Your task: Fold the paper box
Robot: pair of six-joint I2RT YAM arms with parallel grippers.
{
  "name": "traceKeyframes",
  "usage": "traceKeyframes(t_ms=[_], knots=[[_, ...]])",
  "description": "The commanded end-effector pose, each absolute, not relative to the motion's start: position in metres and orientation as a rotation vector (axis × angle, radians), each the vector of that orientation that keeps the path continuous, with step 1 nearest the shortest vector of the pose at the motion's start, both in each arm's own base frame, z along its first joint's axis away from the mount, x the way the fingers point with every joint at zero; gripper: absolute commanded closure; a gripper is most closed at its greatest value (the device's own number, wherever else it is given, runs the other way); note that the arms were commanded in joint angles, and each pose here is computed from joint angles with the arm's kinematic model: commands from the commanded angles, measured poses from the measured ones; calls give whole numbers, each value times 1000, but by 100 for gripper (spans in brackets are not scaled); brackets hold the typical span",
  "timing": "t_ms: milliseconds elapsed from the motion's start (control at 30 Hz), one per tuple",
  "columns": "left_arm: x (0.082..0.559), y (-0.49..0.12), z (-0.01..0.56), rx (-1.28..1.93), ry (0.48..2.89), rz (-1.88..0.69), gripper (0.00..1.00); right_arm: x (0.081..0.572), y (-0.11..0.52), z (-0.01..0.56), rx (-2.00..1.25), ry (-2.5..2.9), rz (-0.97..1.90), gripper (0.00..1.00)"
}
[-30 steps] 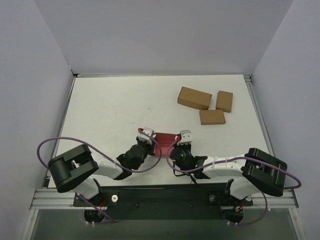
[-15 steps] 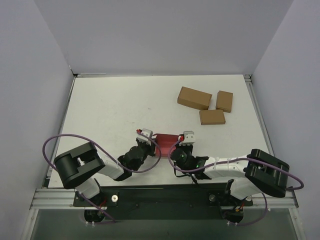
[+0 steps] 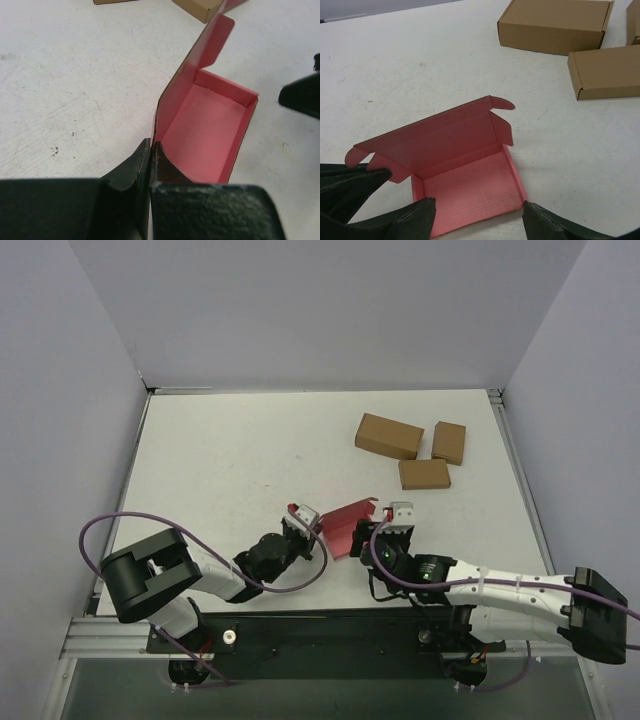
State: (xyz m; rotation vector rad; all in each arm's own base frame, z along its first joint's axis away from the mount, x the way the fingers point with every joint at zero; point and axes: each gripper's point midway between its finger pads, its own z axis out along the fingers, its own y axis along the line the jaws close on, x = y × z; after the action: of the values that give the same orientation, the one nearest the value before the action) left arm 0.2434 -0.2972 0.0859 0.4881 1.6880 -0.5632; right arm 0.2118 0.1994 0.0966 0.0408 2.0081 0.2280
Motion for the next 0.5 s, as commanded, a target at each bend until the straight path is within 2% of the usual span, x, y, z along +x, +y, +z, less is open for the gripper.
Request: traceKeyframes(t_ms=[0,200,300,467], knots=[[239,-313,105,615,1609,-607,100,203,173,121,58,2008,190,30],[231,-319,107,712,1586,-662,100,207,162,145,-106,2091,226,26],[227,-321,109,767,1576,-700,100,204,176,153,-288,2200,369,24],[227,-317,113,821,1580,-720,100,210,165,147,-466,2343,296,29]])
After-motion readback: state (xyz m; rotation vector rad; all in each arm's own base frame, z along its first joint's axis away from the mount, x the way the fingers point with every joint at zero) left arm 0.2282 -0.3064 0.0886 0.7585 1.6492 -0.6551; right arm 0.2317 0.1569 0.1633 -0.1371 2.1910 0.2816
